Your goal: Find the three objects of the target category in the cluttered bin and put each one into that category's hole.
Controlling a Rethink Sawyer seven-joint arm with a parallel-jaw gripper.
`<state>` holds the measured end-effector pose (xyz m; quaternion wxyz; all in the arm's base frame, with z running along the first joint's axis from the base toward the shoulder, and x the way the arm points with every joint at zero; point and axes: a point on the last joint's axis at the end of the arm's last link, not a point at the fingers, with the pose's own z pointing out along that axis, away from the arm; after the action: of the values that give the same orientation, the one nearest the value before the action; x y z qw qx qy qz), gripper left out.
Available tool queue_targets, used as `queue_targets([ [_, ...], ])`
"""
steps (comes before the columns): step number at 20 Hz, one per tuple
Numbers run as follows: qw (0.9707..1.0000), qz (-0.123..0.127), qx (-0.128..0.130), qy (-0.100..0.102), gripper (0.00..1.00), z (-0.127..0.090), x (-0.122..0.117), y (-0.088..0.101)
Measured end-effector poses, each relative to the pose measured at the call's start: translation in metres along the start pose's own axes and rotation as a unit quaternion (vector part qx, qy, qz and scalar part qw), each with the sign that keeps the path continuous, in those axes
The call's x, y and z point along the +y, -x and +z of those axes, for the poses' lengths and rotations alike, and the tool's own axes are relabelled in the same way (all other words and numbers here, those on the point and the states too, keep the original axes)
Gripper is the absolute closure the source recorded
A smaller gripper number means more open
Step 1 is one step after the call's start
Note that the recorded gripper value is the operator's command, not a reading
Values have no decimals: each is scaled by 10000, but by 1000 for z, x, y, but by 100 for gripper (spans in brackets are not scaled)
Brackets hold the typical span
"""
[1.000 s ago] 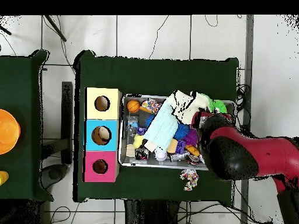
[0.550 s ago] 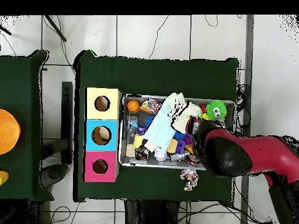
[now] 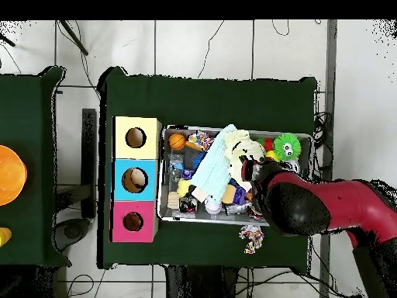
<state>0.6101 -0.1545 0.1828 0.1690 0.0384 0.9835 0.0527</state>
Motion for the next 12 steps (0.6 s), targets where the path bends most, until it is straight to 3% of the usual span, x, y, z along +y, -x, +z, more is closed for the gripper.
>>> queue_targets([
  [7,10000,-64,17,11,0,0,7,-1],
  [12,9999,19,86,84,0,-7,22,3],
])
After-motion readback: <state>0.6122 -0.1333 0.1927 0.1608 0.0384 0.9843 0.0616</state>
